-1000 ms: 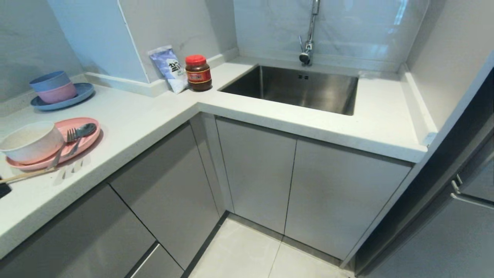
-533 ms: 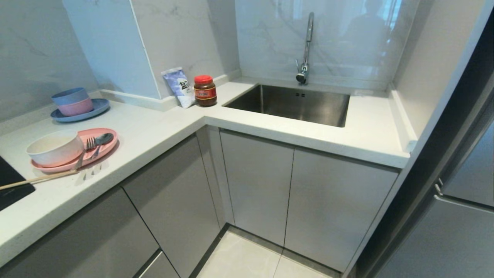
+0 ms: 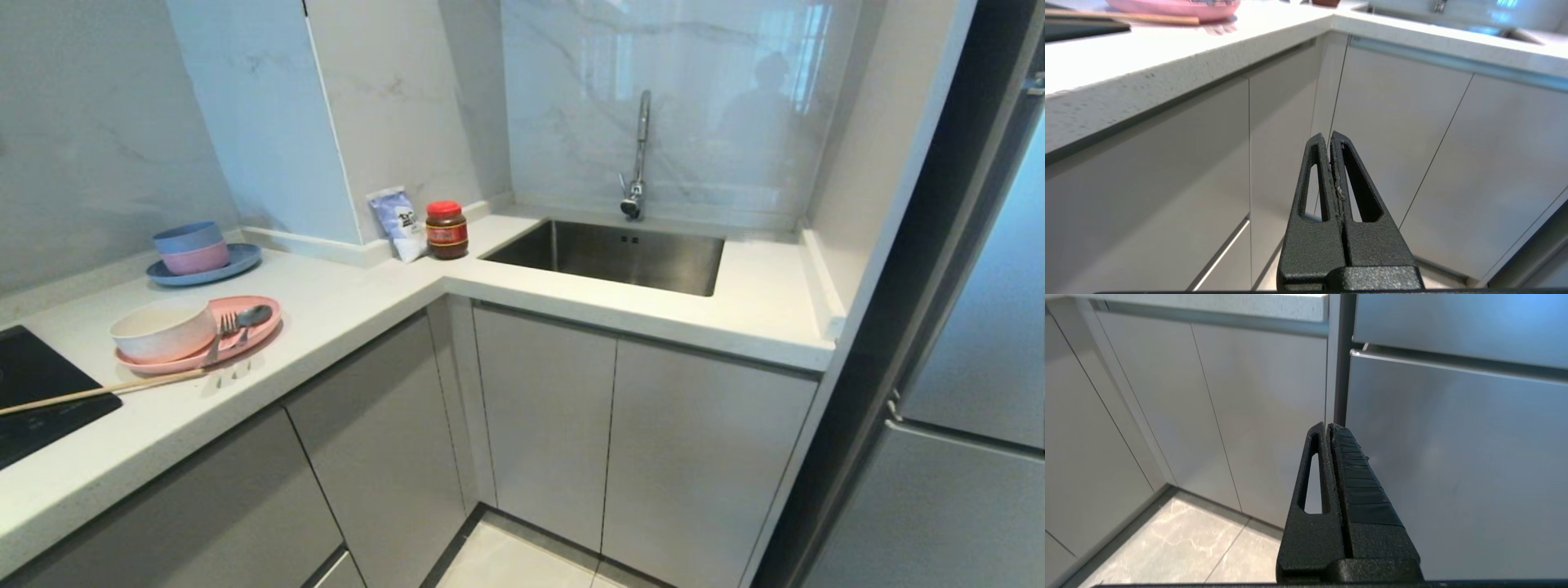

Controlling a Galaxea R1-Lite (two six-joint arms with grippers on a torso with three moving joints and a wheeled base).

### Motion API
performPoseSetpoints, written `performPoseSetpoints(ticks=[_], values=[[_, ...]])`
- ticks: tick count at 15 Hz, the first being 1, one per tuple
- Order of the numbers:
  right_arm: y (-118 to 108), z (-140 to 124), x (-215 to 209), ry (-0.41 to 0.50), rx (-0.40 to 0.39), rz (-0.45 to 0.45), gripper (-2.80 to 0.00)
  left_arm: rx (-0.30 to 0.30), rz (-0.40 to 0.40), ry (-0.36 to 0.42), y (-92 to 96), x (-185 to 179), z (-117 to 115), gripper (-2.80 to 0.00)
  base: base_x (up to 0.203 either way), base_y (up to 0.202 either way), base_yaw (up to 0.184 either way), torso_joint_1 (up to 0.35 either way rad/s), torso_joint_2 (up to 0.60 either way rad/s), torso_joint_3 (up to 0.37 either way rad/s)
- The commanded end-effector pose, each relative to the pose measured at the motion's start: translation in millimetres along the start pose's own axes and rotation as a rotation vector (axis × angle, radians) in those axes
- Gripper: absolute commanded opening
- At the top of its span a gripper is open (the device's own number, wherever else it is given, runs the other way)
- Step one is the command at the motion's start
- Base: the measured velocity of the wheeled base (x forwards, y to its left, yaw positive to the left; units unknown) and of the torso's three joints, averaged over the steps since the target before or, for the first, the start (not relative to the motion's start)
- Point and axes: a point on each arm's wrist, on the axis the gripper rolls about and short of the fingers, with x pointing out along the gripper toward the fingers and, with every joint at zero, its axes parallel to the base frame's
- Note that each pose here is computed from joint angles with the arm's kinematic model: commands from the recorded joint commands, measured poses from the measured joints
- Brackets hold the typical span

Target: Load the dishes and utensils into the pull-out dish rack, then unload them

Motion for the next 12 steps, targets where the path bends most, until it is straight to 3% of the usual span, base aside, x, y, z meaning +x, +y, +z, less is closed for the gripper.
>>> performPoseSetpoints(ticks=[1, 12], values=[[0.0, -0.5, -0.2, -0.002, 0.0, 0.0, -2.8, 0.0, 0.002, 0.021, 0.5, 1.4, -5.5, -2.8, 0.0, 0.0, 0.0, -0.002, 0.0, 0.198], [0.0, -0.5, -0.2, -0.002, 0.017, 0.0, -2.8, -0.002, 0.003, 0.02, 0.4, 1.4, -5.4, -2.8, 0.0, 0.0, 0.0, 0.002, 0.0, 0.024]])
